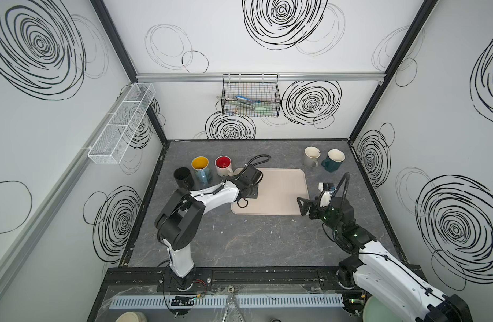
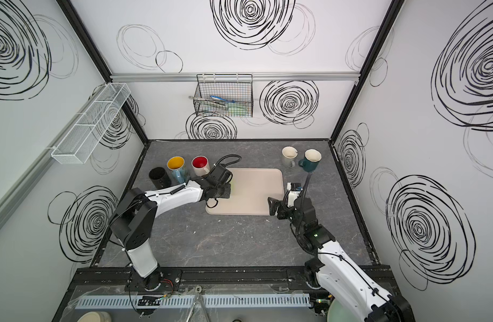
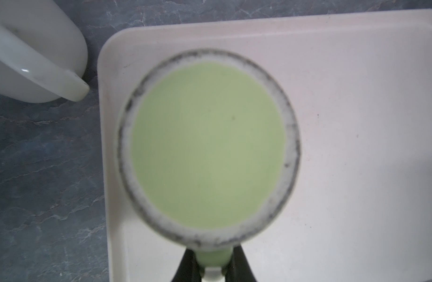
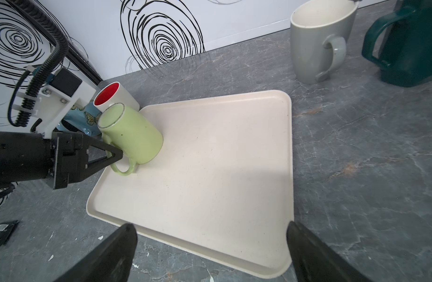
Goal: Turn the mug right side up
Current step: Pick up the mug from the tray.
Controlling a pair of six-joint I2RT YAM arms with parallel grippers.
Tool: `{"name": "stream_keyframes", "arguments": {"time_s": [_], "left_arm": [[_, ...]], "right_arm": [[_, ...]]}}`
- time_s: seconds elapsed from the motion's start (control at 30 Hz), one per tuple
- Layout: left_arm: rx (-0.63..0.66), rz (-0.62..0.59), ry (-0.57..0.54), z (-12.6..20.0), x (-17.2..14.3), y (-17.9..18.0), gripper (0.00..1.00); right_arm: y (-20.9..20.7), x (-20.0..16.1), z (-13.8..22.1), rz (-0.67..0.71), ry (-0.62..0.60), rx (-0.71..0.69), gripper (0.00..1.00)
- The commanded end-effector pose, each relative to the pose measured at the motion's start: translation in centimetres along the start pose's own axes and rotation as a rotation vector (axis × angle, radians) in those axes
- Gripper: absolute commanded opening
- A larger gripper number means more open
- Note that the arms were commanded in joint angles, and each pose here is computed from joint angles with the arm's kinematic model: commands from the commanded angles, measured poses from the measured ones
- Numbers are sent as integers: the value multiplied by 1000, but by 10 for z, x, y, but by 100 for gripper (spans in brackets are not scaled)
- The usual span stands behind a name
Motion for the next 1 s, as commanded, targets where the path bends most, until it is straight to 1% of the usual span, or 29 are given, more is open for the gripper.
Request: {"name": "stream_keyframes", "arguments": {"time_s": [0.0,0.13,0.23,0.3,0.33,0.47,0.6,0.7,0.83,0.97], "left_arm": [[114,-62,-9,-4,1,12,13],[170,-98,-34,-3,4,13,26],[184,-101,-37,-4,7,12,30],[196,-129,-40,-5,9,12,32],[200,-133,-42,-5,10,12,30],[178,-126,-45,-5,15,8,19],[148,-124,-44,-4,17,2,11],[111,-130,-37,-2,17,-4,0],[38,-111,-5,-2,14,-10,0],[-83,-35,33,-2,12,-13,0]], "right_arm": [[-3,-3,-1,-11,3,-13,100],[-3,-3,-1,-12,4,-13,100],[-3,-3,0,-15,6,-15,100],[-3,-2,0,-14,5,-16,100],[-3,-3,0,-14,5,-15,100],[-3,-2,0,-17,5,-16,100],[-2,-4,0,-23,10,-5,100],[0,-5,0,-33,11,11,100],[3,-9,0,-43,11,34,100],[5,-14,0,-57,13,60,100]]}}
Point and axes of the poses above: each gripper's point midway between its finger pads, its own z axis back along the fingers, its own y axis along the line the jaws close on, x = y × z, the point moved 3 cm from there along z, back along the fingers, and after that the axes turned 12 degrees about z, right-handed, at the moved point
